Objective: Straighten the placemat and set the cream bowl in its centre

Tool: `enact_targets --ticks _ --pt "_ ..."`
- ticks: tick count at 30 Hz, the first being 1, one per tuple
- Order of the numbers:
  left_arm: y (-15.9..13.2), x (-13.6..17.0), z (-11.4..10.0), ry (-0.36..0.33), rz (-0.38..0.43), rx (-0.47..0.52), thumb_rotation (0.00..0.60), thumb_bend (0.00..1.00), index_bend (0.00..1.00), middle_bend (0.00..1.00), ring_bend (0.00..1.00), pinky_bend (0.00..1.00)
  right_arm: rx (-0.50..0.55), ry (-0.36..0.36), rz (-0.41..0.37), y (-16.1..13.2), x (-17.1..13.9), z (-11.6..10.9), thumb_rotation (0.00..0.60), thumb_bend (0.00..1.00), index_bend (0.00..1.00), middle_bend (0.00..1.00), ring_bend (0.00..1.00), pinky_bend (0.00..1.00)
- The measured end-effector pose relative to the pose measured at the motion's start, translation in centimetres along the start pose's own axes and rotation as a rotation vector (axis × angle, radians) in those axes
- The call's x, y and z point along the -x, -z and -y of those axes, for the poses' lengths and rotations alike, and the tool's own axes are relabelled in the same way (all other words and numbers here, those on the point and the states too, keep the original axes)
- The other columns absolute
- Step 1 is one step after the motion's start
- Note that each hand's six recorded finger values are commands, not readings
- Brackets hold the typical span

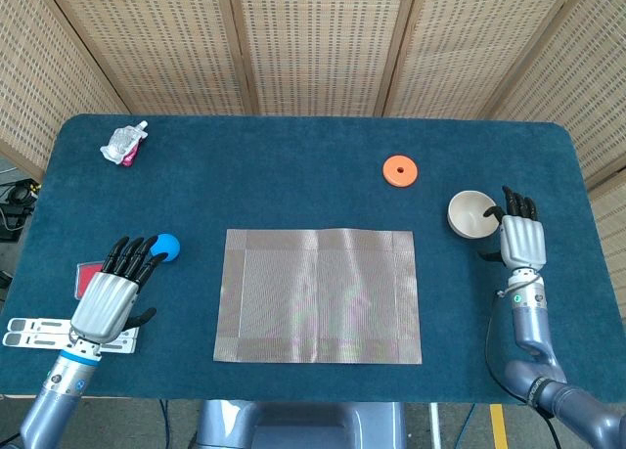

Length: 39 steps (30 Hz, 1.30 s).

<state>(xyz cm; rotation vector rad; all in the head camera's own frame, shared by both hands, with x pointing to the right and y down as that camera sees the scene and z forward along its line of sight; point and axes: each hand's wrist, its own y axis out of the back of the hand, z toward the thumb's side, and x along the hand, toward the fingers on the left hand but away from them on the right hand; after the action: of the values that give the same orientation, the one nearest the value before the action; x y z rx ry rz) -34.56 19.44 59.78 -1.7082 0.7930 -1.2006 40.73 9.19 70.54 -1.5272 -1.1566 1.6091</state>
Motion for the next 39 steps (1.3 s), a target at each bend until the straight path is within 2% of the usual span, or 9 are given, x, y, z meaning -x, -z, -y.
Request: enact_targets --ticks 14,24,33,39 --pt "0.3 -0.5 1.0 0.036 -0.011 0.005 0.6 0.14 0.14 0.0 0.0 0.0 -0.012 -0.041 0.047 0.2 2.4 2.3 0.6 0.3 0.51 0.03 0.0 0.0" --pt "0.4 -0.7 1.2 0.034 -0.01 0.014 0.6 0.14 0.15 0.0 0.0 0.0 -0.015 -0.066 0.066 0.1 3.2 3.8 0.6 0.44 0.58 0.07 0.0 0.0" --pt "0.6 -0.9 1.4 0.033 -0.014 0.027 0.6 0.14 0.16 0.0 0.0 0.0 -0.022 -0.066 0.063 -0.4 3.6 4.5 0.6 0.45 0.71 0.15 0.0 0.0" --pt "0.6 -1.0 1.4 0.035 -0.013 0.032 0.6 0.14 0.17 0.0 0.0 0.0 -0.025 -0.056 0.05 -0.9 3.6 4.7 0.6 0.45 0.73 0.16 0.0 0.0"
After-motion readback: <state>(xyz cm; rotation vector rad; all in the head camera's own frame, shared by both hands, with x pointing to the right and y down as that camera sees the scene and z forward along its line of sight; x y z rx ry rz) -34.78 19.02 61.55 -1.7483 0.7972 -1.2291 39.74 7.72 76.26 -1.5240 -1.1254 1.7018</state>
